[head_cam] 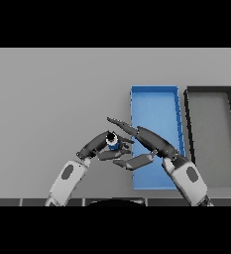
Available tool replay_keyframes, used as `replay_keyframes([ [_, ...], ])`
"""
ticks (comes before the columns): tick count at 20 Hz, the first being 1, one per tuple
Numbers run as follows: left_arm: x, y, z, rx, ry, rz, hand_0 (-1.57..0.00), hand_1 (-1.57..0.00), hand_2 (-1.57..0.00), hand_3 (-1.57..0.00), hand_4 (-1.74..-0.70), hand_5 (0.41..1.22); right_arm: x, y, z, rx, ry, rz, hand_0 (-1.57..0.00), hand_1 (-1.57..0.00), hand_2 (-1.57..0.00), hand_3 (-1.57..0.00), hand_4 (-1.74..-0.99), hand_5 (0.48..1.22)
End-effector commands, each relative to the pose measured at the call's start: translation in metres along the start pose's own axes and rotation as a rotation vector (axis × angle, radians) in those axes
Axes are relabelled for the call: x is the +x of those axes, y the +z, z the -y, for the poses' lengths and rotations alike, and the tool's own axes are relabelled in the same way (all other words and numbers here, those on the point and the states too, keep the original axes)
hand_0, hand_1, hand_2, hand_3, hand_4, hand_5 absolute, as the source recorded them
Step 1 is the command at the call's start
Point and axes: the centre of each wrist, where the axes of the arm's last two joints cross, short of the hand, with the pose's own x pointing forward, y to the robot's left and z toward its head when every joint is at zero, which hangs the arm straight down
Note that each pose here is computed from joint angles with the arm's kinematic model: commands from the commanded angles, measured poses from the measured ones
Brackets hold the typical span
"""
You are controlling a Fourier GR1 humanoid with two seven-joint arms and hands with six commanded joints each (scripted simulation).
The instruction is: Pick up the blue pipe and place it into the blue bin.
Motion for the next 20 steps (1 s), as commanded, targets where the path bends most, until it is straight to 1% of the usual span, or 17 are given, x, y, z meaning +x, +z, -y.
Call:
replay_keyframes([
  [1, -0.003, 0.0, -0.001, -0.009, 0.01, -0.011, -1.57, -1.57, -1.57, -1.57, -1.46, 1.221, 0.003, -0.003, 0.001, 0.012, 0.009, 0.011, 0.0, 0.0, -0.05, 0.0, -1.242, 0.551],
  [3, -0.004, 0.003, -0.001, -0.021, 0.034, -0.026, -1.57, -1.57, -1.57, -1.57, -1.47, 1.221, 0.008, -0.017, -0.002, 0.051, 0.029, 0.004, -0.01, -0.02, -0.07, 0.0, -1.223, 0.54],
  [5, -0.004, 0.0, 0.0, -0.008, 0.023, -0.038, -1.57, -1.57, -1.57, -1.57, -1.47, 1.221, 0.009, -0.03, 0.0, 0.074, 0.037, -0.018, -0.02, -0.03, -0.08, 0.0, -1.196, 0.526],
  [6, -0.002, 0.001, 0.0, -0.003, 0.016, -0.032, -1.57, -1.57, -1.57, -1.57, -1.47, 1.221, 0.007, -0.032, 0.0, 0.086, 0.045, -0.023, -0.02, -0.03, -0.08, 0.0, -1.186, 0.521],
  [8, 0.0, 0.004, -0.002, 0.004, 0.0, -0.02, -1.57, -1.57, -1.57, -1.57, -1.47, 1.221, 0.009, -0.045, 0.002, 0.103, 0.051, -0.026, -0.03, -0.06, -0.11, -0.01, -1.192, 0.507],
  [9, -0.004, 0.006, 0.0, 0.0, -0.007, -0.049, -1.57, -1.57, -1.57, -1.57, -1.47, 1.221, 0.01, -0.049, 0.002, 0.119, 0.056, -0.036, -0.07, -0.11, -0.17, -0.04, -1.204, 0.497],
  [10, -0.004, 0.006, -0.002, 0.001, -0.004, -0.065, -1.57, -1.57, -1.57, -1.57, -1.46, 1.221, 0.009, -0.052, 0.004, 0.129, 0.063, -0.043, -0.17, -0.22, -0.26, -0.13, -1.233, 0.487],
  [11, -0.004, 0.0, -0.004, 0.005, 0.008, -0.065, -1.57, -1.57, -1.57, -1.57, -1.52, 1.221, 0.009, -0.056, 0.003, 0.149, 0.058, -0.029, -0.32, -0.36, -0.38, -0.24, -1.278, 0.485],
  [12, -0.004, 0.003, -0.004, 0.0, 0.011, -0.083, -1.57, -1.57, -1.57, -1.57, -1.56, 1.221, 0.008, -0.058, 0.0, 0.164, 0.054, -0.025, -0.51, -0.53, -0.54, -0.4, -1.331, 0.489],
  [13, -0.004, 0.006, -0.006, -0.003, -0.006, -0.088, -1.57, -1.57, -1.57, -1.57, -1.59, 1.221, 0.008, -0.061, -0.002, 0.167, 0.049, -0.015, -0.7, -0.7, -0.74, -0.6, -1.406, 0.5],
  [14, -0.003, 0.003, -0.006, 0.004, -0.025, -0.098, -1.57, -1.57, -1.57, -1.57, -1.62, 1.221, 0.007, -0.063, -0.004, 0.162, 0.049, -0.007, -0.88, -0.88, -0.91, -0.76, -1.467, 0.518],
  [15, -0.002, 0.004, -0.004, 0.011, -0.021, -0.098, -1.57, -1.57, -1.57, -1.57, -1.64, 1.221, 0.007, -0.063, -0.005, 0.165, 0.033, -0.007, -1.01, -1.02, -1.04, -0.87, -1.514, 0.55],
  [16, -0.004, 0.003, -0.001, 0.004, 0.0, -0.083, -1.57, -1.57, -1.57, -1.51, -1.66, 1.221, 0.005, -0.066, -0.007, 0.17, 0.02, -0.009, -1.13, -1.13, -1.15, -0.95, -1.551, 0.596],
  [17, -0.005, 0.004, -0.002, 0.005, 0.03, -0.056, -1.57, -1.57, -1.57, -1.52, -1.68, 1.221, 0.006, -0.07, -0.011, 0.173, 0.002, 0.005, -1.22, -1.22, -1.23, -1.02, -1.581, 0.65],
  [18, -0.002, 0.002, -0.001, 0.007, 0.054, -0.036, -1.57, -1.57, -1.57, -1.53, -1.69, 1.221, 0.005, -0.069, -0.01, 0.168, -0.013, 0.018, -1.29, -1.29, -1.3, -1.1, -1.606, 0.765],
  [19, -0.002, 0.001, -0.002, 0.006, 0.055, -0.031, -1.57, -1.57, -1.57, -1.5, -1.7, 1.221, 0.003, -0.067, -0.013, 0.174, -0.024, 0.032, -1.34, -1.34, -1.35, -1.19, -1.628, 0.856],
  [20, -0.002, 0.0, 0.0, 0.003, 0.058, -0.037, -1.57, -1.57, -1.57, -1.49, -1.71, 1.221, 0.001, -0.065, -0.01, 0.17, -0.017, 0.036, -1.39, -1.39, -1.4, -1.25, -1.648, 0.929],
])
